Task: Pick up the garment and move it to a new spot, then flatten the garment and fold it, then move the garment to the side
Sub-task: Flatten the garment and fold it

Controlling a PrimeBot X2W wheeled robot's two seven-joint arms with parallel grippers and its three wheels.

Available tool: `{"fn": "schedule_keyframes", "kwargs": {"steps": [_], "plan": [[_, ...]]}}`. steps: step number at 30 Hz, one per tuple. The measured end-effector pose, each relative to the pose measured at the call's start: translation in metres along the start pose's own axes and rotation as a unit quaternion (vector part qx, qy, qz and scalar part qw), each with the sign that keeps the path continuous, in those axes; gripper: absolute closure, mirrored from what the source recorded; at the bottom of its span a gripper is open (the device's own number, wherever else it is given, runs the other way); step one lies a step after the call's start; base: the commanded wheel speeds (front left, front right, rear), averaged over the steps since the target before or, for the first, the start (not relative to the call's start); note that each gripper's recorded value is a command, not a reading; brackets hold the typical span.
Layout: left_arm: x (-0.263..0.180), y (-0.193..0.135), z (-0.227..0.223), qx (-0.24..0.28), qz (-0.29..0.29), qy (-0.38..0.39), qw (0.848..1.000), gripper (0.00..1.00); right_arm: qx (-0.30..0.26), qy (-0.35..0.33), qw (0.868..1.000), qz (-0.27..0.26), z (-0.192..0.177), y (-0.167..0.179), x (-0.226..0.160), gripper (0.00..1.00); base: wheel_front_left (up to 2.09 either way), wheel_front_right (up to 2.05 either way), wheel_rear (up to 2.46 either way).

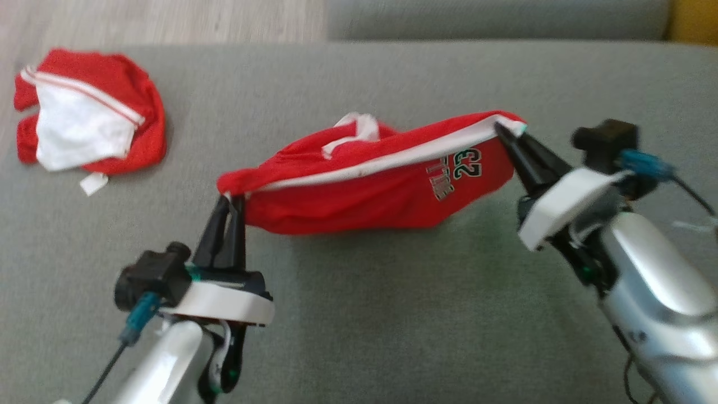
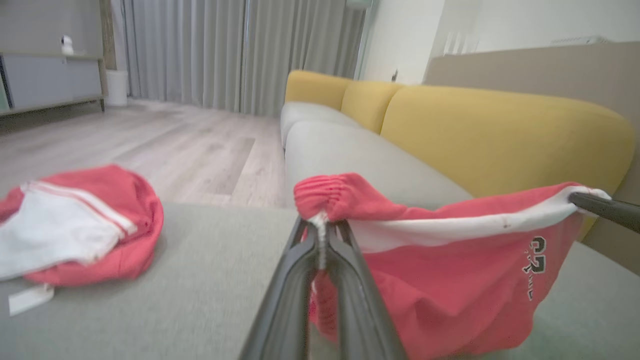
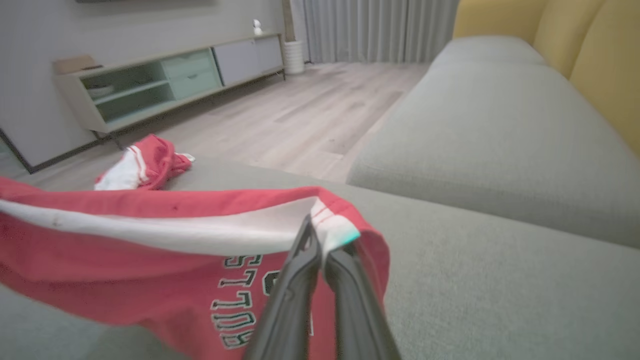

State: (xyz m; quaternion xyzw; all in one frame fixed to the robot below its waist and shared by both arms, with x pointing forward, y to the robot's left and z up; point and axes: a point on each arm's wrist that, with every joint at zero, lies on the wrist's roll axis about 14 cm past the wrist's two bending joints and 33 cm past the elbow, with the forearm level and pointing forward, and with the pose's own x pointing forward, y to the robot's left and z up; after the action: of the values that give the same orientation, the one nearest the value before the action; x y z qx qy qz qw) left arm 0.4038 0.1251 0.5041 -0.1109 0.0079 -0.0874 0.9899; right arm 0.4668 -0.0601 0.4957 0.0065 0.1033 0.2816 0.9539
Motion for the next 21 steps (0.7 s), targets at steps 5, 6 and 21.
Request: {"fn": "schedule_keyframes", "kwargs": {"steps": [5, 6, 21], "plan": [[-0.010, -0.025, 0.060, 0.027, -0.043, -0.073, 0.996, 1.00, -0.007, -0.072, 0.997, -0.020, 0.054, -0.003, -0.049, 1.00, 0.00, 0.00, 0.00], [-0.014, -0.031, 0.072, 0.032, -0.054, -0.085, 0.994, 1.00, -0.008, -0.084, 0.996, -0.025, 0.064, -0.002, -0.060, 1.00, 0.00, 0.00, 0.00], [-0.006, -0.089, 0.198, 0.130, -0.173, -0.172, 0.961, 1.00, -0.075, -0.157, 0.979, -0.108, 0.147, 0.003, -0.167, 1.00, 0.00, 0.00, 0.00]]}}
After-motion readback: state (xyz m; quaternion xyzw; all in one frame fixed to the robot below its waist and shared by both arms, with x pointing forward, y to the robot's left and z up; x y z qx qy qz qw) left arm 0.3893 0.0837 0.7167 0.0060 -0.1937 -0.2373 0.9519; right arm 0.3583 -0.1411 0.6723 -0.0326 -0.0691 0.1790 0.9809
